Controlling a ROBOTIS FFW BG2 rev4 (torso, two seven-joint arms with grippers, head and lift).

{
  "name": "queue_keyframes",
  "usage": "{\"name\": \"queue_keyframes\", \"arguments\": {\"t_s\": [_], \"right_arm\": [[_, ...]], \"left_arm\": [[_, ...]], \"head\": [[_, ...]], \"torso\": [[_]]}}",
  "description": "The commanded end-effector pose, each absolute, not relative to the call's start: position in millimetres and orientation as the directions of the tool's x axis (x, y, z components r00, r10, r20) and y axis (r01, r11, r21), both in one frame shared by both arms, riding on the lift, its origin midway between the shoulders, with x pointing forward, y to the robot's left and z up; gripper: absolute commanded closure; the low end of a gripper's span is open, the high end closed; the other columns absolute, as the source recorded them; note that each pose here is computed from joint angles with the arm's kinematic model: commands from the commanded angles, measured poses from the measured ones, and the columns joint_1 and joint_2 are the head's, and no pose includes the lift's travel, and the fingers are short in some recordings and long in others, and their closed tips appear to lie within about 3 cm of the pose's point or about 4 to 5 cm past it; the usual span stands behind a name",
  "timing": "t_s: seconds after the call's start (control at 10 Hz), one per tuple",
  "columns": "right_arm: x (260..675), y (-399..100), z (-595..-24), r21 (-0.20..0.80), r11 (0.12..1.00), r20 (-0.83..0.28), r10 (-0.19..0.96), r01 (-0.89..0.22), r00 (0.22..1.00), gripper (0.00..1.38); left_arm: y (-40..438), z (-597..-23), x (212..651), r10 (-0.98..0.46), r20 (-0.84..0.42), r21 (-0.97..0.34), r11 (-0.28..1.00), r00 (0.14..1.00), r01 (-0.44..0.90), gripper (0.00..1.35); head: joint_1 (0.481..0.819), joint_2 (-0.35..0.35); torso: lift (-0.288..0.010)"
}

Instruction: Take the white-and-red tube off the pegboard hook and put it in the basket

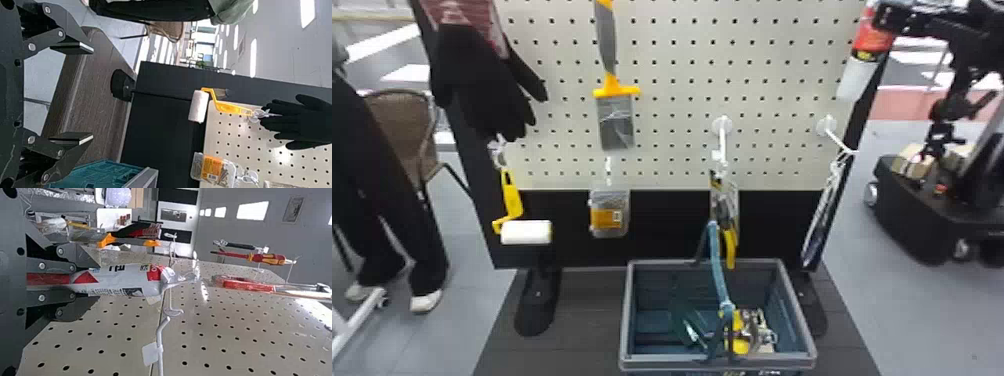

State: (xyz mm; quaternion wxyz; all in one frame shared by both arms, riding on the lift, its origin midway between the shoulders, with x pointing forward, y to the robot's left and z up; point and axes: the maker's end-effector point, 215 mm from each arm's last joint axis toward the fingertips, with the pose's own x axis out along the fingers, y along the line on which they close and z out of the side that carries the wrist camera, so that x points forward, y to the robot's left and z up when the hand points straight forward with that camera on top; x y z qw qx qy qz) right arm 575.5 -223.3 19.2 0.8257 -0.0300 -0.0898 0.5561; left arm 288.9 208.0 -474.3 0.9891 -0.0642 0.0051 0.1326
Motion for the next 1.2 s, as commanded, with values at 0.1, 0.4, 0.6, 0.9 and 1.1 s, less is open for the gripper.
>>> {"name": "queue_keyframes", "arguments": {"t_s": [0.1,0.4,0.6,0.9,1.1], "right_arm": [[568.3,-207.5,24.7,-0.163,0.371,0.139,0.926,-0.914,0.351,1.13],[558.7,-185.6,14.6,-0.115,0.373,0.243,0.909,-0.921,0.338,1.13],[554.4,-173.6,1.5,-0.076,0.371,0.297,0.895,-0.925,0.334,1.13],[538.1,-158.9,-17.5,0.009,0.385,0.404,0.843,-0.923,0.355,1.13],[531.0,-164.5,-49.0,0.117,0.391,0.461,0.793,-0.913,0.399,1.13]], "left_arm": [[207.0,-474.2,289.7,0.261,-0.028,-0.128,0.956,0.965,-0.263,0.49],[208.5,-474.1,289.7,0.265,-0.027,-0.13,0.955,0.964,-0.266,0.49],[209.7,-474.6,287.6,0.267,-0.029,-0.13,0.954,0.963,-0.269,0.49],[210.5,-475.7,287.5,0.268,-0.032,-0.129,0.954,0.963,-0.27,0.49],[211.7,-477.0,286.0,0.268,-0.037,-0.134,0.953,0.963,-0.271,0.49]], "head": [[0.549,0.0],[0.549,0.0],[0.549,0.0],[0.549,0.0],[0.549,0.0]], "torso": [[-0.1],[-0.1],[-0.1],[-0.1],[-0.1]]}}
